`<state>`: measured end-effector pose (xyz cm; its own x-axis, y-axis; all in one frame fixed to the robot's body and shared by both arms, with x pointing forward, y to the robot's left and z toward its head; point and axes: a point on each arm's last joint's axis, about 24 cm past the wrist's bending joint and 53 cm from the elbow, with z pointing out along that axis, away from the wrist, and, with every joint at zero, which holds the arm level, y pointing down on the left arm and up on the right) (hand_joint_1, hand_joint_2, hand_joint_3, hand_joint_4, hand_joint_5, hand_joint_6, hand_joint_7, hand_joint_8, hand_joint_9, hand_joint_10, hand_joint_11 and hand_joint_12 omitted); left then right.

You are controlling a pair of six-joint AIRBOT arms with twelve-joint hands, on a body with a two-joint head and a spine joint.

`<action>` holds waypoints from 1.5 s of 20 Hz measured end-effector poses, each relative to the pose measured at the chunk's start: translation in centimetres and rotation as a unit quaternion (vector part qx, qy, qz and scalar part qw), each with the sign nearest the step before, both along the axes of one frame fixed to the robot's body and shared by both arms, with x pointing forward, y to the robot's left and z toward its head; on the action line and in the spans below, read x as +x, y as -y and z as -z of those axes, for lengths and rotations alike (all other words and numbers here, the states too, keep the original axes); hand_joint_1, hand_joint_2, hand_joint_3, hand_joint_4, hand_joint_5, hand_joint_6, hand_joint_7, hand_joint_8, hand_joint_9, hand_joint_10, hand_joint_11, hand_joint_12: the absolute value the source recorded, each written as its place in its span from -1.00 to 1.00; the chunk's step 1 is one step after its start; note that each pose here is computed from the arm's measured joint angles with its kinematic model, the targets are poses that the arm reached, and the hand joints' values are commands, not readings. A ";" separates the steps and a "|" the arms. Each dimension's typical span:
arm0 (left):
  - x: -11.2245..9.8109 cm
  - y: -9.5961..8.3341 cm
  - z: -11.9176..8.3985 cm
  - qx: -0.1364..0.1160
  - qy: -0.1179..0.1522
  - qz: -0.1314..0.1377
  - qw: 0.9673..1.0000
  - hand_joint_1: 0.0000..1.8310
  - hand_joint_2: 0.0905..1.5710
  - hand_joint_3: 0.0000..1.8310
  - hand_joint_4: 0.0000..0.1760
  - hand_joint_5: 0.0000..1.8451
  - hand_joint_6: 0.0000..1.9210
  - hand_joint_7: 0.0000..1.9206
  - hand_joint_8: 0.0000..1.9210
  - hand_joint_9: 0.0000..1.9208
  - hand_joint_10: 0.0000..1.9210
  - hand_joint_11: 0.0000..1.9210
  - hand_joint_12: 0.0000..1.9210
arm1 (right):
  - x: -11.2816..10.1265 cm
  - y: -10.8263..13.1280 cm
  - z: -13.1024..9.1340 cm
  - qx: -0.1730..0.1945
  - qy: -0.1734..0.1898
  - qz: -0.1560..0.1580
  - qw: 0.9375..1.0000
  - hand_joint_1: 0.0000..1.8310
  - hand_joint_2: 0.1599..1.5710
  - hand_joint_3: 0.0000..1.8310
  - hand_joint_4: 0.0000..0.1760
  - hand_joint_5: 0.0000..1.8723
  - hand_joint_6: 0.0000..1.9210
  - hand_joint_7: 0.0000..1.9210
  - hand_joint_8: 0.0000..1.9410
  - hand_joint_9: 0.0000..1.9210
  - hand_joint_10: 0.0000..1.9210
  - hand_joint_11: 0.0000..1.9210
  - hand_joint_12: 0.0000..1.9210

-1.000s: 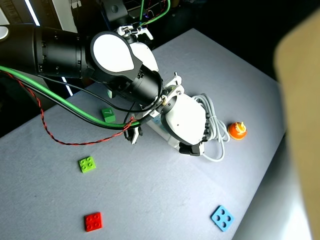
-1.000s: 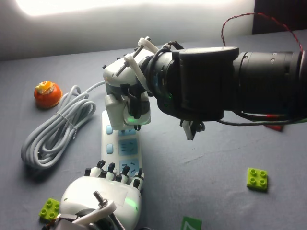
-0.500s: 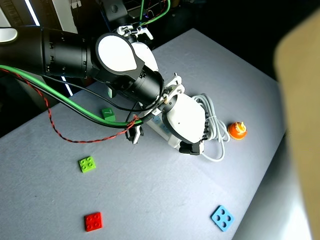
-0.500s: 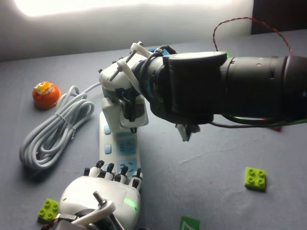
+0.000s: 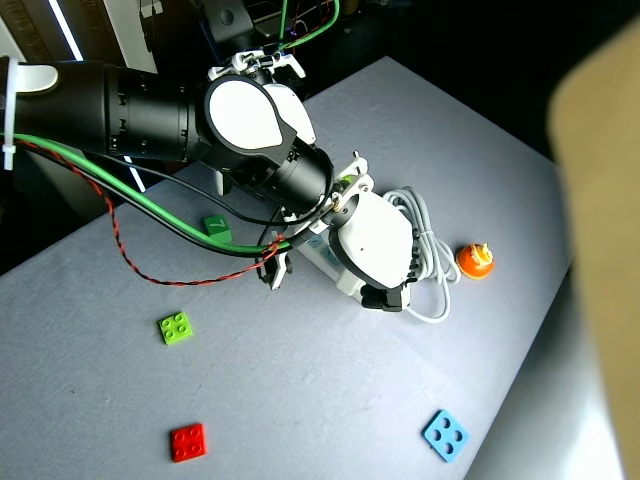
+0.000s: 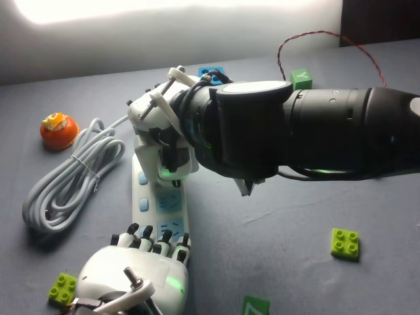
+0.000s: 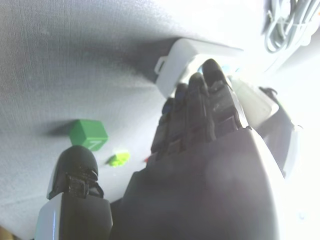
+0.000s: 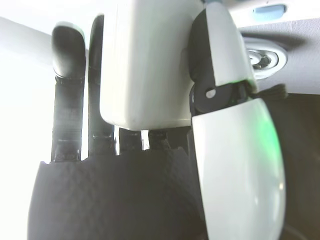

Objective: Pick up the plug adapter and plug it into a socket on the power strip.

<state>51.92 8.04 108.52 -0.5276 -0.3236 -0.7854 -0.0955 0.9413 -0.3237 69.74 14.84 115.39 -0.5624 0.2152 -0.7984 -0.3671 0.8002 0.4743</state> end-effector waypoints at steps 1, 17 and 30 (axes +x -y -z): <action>0.0 0.0 0.0 0.000 0.001 0.000 1.000 -0.93 0.50 -1.00 -1.00 -0.95 -1.00 -0.92 -0.99 -0.92 -0.99 -1.00 -0.68 | 0.0 -0.1 0.0 0.000 0.000 0.000 1.000 0.36 0.44 -1.00 -1.00 -0.10 0.02 -0.05 0.40 -0.22 0.37 -0.34 0.72; 0.0 0.0 -0.1 0.001 0.002 0.000 1.000 -0.92 0.51 -1.00 -1.00 -0.96 -1.00 -0.93 -1.00 -0.94 -1.00 -1.00 -0.77 | 0.8 1.3 -0.3 0.020 -0.008 -0.002 1.000 0.36 0.42 -1.00 -1.00 -0.06 -0.03 -0.04 0.37 -0.22 0.33 -0.33 0.70; 0.1 -0.4 -0.2 0.002 0.003 -0.004 1.000 -0.97 0.52 -1.00 -1.00 -0.97 -1.00 -0.95 -1.00 -0.94 -1.00 -1.00 -0.75 | 0.1 1.0 -0.1 0.013 -0.006 -0.012 1.000 -0.04 0.36 -1.00 -1.00 -0.48 -1.00 -0.39 -1.00 -0.43 -0.92 -0.87 0.37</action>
